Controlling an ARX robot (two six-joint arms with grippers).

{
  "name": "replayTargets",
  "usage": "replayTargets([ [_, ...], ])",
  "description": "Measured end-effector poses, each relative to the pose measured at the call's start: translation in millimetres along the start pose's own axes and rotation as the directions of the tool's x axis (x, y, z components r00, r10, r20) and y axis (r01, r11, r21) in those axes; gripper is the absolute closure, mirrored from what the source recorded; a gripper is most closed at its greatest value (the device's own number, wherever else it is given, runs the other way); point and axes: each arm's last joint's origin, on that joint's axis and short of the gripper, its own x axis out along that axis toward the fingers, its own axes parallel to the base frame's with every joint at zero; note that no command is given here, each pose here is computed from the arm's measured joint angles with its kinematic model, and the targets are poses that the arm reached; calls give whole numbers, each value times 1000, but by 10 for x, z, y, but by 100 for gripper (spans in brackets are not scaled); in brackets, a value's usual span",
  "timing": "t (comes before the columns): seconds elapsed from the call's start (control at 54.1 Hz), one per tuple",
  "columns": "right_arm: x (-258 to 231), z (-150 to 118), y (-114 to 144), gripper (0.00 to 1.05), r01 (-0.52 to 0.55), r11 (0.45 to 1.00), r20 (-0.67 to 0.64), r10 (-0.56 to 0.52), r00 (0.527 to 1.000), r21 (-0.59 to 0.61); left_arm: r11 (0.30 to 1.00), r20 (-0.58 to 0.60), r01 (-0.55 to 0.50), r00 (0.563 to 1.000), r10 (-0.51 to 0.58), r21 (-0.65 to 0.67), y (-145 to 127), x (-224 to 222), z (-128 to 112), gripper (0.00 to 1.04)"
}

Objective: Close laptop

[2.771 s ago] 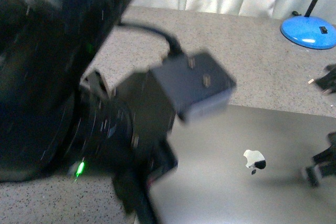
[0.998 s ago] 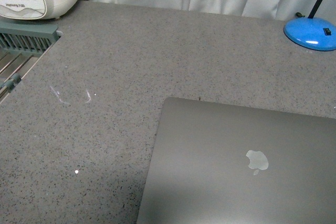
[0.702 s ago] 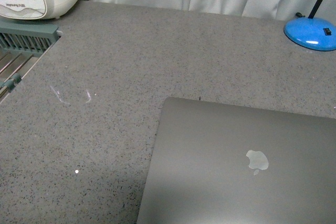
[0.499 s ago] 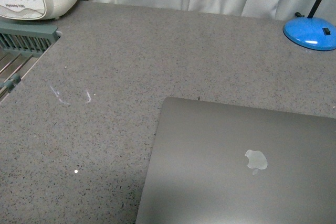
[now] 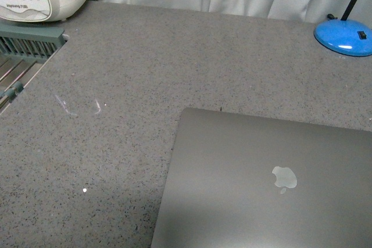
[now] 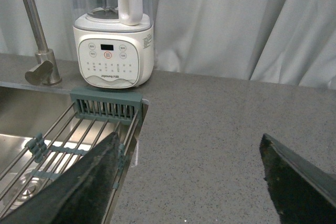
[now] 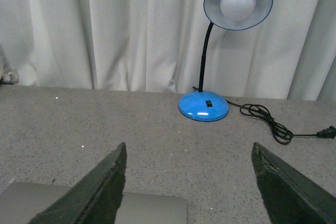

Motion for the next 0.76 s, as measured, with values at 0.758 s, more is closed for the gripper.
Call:
replayTargets([
  [0.758,0,0,0,9,0,1000,0,0,1000,1,1000,0,0,1000,0,0,0,0,0,6],
])
